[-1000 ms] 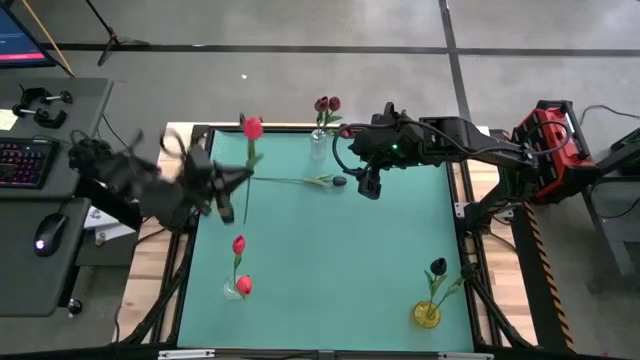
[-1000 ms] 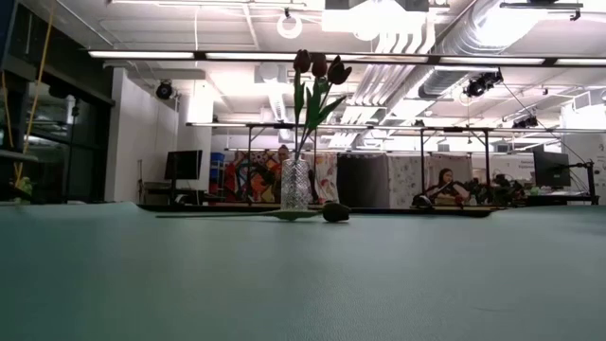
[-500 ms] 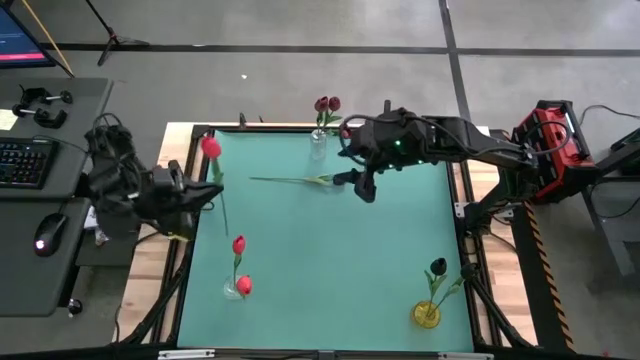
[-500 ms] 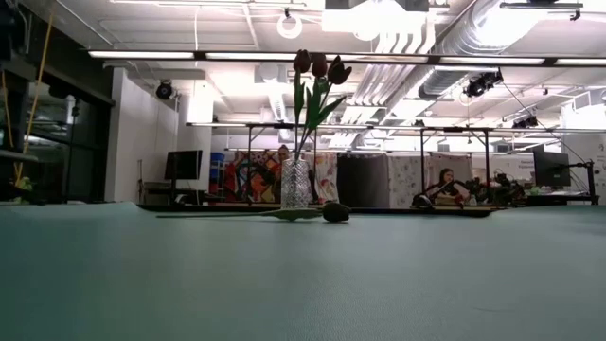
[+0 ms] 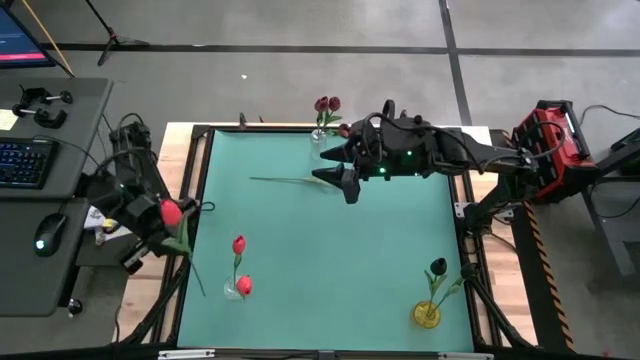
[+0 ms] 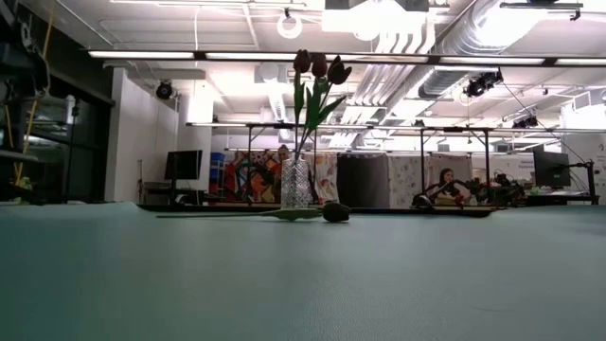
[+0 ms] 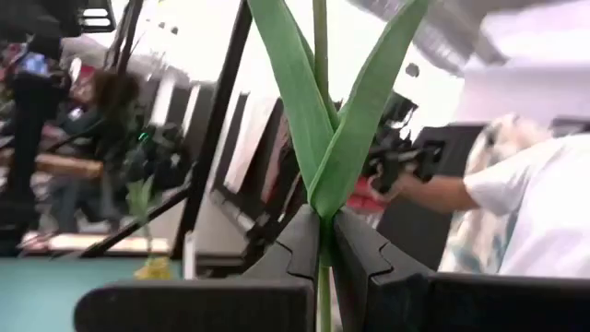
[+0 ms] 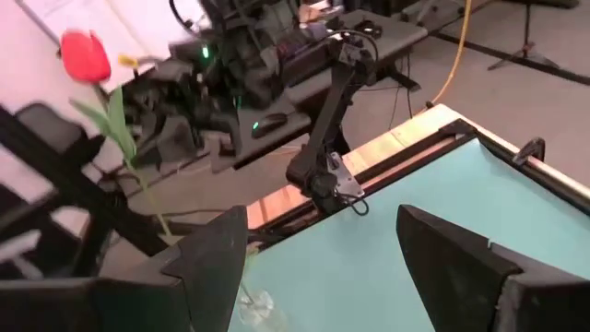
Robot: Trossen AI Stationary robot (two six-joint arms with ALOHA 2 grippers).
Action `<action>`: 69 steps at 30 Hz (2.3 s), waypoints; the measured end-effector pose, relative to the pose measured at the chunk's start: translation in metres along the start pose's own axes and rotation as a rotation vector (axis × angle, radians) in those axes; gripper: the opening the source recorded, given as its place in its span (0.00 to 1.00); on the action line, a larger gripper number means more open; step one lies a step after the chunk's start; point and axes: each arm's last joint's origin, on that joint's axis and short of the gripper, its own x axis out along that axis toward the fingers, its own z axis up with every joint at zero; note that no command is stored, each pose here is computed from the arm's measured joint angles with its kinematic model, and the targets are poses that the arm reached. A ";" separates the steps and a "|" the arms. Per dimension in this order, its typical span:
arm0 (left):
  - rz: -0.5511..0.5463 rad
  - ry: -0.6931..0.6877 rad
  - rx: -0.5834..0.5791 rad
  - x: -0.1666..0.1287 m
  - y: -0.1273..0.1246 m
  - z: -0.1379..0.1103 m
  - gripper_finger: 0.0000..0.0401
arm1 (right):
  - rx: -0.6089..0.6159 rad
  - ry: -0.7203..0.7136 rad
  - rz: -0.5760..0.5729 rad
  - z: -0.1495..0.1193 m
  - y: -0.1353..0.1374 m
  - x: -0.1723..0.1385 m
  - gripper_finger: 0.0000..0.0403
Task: Sort flowers into vase by color
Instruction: Put the pink flower into the bottom transparent vase, then put the black flower into the yellow vase
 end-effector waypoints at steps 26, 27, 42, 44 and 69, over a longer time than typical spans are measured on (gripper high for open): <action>0.089 -0.123 0.051 -0.039 0.041 -0.098 0.00 | 0.064 0.024 -0.020 -0.011 0.008 0.013 0.66; 0.096 -0.118 0.050 -0.040 0.042 -0.101 0.00 | 0.063 0.024 -0.020 -0.011 0.008 0.013 0.66; 0.201 -0.045 0.058 -0.047 0.053 -0.133 0.00 | 0.061 0.025 -0.021 -0.012 0.008 0.013 0.66; 0.201 -0.023 0.045 -0.047 0.054 -0.136 0.01 | 0.056 0.025 -0.020 -0.012 0.008 0.013 0.66; 0.167 -0.079 -0.137 -0.047 0.052 -0.131 0.62 | 0.041 0.029 -0.022 -0.012 0.007 0.013 0.66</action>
